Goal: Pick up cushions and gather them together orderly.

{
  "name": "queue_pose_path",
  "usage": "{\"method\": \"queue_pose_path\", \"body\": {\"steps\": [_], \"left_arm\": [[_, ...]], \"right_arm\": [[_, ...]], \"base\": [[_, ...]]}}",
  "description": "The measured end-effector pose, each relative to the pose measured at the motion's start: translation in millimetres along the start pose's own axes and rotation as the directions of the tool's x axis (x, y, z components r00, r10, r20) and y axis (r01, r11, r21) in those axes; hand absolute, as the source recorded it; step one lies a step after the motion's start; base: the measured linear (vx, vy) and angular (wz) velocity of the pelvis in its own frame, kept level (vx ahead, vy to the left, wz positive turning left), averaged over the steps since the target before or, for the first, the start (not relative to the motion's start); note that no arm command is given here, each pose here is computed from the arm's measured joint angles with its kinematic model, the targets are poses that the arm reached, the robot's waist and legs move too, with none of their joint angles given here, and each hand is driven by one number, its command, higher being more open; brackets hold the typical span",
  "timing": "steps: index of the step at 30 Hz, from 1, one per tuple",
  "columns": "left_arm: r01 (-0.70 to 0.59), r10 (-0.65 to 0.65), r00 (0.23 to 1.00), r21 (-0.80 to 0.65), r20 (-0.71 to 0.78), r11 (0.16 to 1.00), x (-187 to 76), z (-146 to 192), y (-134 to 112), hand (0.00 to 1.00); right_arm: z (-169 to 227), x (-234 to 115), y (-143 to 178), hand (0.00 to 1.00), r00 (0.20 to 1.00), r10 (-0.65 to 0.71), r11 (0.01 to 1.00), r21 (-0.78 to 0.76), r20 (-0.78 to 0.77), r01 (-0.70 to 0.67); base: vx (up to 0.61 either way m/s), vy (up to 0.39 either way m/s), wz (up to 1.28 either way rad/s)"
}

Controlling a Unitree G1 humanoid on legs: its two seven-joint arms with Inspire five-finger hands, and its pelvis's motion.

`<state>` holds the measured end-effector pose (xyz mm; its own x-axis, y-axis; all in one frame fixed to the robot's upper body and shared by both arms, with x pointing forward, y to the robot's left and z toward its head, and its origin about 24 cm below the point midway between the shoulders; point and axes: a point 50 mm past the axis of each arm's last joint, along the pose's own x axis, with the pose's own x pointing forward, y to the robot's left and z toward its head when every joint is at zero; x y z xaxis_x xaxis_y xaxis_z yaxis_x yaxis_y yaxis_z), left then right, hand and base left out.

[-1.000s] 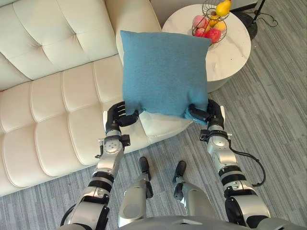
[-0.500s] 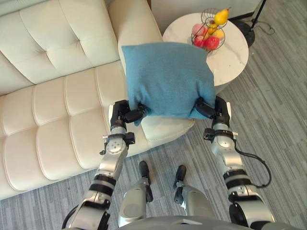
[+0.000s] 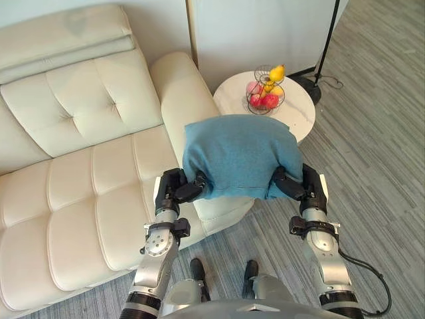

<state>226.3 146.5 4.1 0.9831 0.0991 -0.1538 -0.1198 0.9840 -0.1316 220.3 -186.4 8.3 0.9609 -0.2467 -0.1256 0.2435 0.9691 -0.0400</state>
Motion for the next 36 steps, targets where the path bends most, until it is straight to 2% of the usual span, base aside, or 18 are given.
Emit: {"method": "queue_pose_path", "body": {"steps": [7,12,18,21,30,36], "left_arm": [[0.01,-0.013,0.999,-0.091,-0.031,0.996,-20,-7,-10,0.0],[0.029,-0.035,0.998,-0.125,-0.046,0.992,-22,-10,-16,0.0],[0.109,-0.116,0.991,-0.105,-0.067,0.988,-26,-15,-30,0.0],[0.135,-0.146,0.982,-0.092,-0.123,0.987,-29,-28,-36,0.0],[0.14,-0.14,0.976,-0.012,-0.166,0.99,-30,-37,-21,0.0],[0.153,-0.15,0.975,0.004,-0.166,0.988,-30,-36,-19,0.0]], "right_arm": [[-3,-10,-1,0.0,0.999,-0.032,0.999,0.018,-0.013,0.032],[0,-10,-5,0.0,0.998,-0.057,0.998,0.009,0.003,0.057],[5,-3,-20,0.0,0.992,-0.126,0.992,0.009,0.021,0.126],[1,-3,-23,0.0,0.99,-0.138,0.99,0.003,0.006,0.138],[-16,-6,-13,0.0,0.99,-0.123,0.992,0.016,-0.07,0.124],[-15,-5,-12,0.0,0.993,-0.103,0.995,0.0,-0.064,0.103]], "base": [[0.01,-0.08,0.57],[-0.02,0.014,0.7],[-0.02,0.124,0.99],[0.03,0.098,0.6],[0.08,0.227,0.24],[0.17,0.088,0.28]]}}
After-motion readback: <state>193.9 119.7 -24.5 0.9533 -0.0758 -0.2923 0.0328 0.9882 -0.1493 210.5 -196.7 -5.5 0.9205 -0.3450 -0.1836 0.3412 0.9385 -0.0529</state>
